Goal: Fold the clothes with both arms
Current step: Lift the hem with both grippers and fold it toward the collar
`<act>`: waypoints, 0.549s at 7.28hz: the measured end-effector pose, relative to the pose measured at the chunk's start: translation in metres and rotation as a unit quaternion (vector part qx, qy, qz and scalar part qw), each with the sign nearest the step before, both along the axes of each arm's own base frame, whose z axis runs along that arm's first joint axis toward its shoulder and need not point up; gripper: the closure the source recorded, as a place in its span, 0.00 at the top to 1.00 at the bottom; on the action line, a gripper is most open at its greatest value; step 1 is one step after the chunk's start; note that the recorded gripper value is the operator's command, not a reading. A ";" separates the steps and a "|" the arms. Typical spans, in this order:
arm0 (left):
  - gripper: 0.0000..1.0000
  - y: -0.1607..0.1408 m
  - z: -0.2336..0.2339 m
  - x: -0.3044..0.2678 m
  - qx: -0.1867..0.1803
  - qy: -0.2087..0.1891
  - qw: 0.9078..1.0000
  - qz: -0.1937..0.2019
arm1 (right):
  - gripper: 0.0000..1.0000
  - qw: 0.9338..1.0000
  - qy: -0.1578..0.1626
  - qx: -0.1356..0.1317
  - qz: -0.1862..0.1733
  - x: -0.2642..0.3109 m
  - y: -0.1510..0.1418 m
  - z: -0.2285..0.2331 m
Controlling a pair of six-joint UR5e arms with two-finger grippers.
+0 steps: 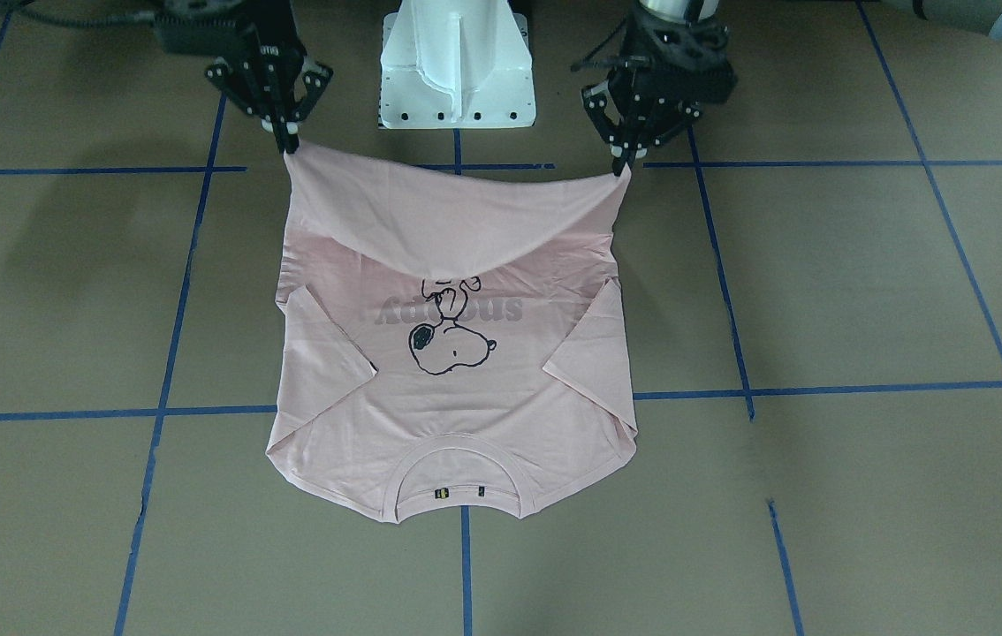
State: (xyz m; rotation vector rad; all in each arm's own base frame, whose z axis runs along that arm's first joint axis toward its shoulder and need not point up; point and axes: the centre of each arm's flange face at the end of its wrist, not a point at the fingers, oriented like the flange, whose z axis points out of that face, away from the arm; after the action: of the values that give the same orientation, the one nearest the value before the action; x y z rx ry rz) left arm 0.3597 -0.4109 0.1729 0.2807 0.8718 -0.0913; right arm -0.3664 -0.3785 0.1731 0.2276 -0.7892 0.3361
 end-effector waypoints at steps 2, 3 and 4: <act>0.00 -0.070 0.035 0.031 0.015 -0.008 1.000 -0.018 | 0.00 1.000 0.015 0.011 0.024 -0.021 -0.082 0.045; 0.00 -0.102 0.052 0.046 0.023 -0.013 0.999 -0.028 | 0.00 0.999 0.023 0.013 0.031 -0.031 -0.113 0.063; 0.00 -0.128 0.067 0.058 0.032 -0.018 0.999 -0.036 | 0.00 0.999 0.029 0.013 0.036 -0.042 -0.138 0.077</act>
State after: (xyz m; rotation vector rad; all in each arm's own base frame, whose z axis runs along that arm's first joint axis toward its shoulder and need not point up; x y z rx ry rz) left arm 0.4172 -0.5385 0.2400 0.3728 0.8301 -0.1242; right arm -0.4085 -0.5168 0.2496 0.2903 -0.7295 0.3855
